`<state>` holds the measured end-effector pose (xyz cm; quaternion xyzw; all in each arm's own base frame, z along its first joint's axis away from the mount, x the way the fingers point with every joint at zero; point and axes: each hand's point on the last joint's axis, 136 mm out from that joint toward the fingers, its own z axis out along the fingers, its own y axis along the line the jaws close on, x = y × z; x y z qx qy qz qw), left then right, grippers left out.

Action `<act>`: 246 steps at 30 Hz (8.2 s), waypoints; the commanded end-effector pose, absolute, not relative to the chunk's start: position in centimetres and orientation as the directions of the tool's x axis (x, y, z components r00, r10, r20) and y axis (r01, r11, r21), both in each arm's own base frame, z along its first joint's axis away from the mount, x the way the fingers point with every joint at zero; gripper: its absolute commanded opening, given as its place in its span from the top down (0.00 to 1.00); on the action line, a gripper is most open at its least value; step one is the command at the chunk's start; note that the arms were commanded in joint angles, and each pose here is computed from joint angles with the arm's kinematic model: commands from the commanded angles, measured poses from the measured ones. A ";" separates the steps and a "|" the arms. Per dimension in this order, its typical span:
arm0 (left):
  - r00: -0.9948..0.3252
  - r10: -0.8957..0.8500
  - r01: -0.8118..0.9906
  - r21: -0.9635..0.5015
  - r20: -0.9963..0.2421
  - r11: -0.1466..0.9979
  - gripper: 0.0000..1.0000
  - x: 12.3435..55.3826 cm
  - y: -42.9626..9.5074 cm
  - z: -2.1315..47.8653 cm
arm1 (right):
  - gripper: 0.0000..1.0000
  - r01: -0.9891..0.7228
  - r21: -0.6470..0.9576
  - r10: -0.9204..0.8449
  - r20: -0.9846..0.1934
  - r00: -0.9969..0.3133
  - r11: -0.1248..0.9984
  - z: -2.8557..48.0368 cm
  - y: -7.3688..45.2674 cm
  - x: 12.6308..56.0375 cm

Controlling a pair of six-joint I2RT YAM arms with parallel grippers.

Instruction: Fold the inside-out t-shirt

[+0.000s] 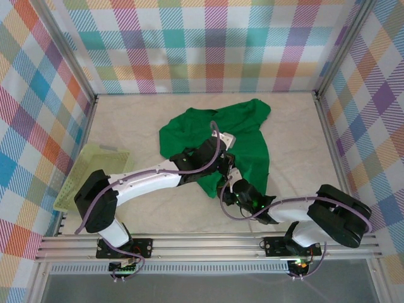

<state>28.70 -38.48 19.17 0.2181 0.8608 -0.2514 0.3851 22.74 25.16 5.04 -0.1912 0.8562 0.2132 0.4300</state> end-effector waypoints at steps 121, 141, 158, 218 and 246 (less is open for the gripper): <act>-0.352 -0.110 0.525 -0.293 -0.930 0.799 1.00 30.1 -32.8 41.7 | 0.92 -0.060 0.370 0.134 -0.477 -0.869 0.927 4.7 25.3 43.1; -0.568 -0.396 -0.058 -0.445 -0.721 0.894 1.00 46.7 -17.8 27.7 | 1.00 -0.358 0.436 0.008 -0.643 -0.766 0.826 8.6 27.3 33.7; -0.770 -0.401 -0.394 -0.124 -0.497 0.911 1.00 49.6 -11.8 11.2 | 1.00 -0.543 0.423 0.002 -0.790 -0.613 0.725 16.0 27.7 30.7; -0.707 0.067 0.420 -0.343 -0.704 0.841 0.96 37.6 -32.1 19.5 | 1.00 -0.523 0.294 0.066 -0.910 -0.410 0.800 27.4 20.7 30.5; -0.665 -0.378 0.155 -0.614 -0.644 0.774 1.00 38.4 -22.1 22.7 | 1.00 0.267 0.524 0.544 -0.495 -0.678 0.809 12.6 8.0 34.6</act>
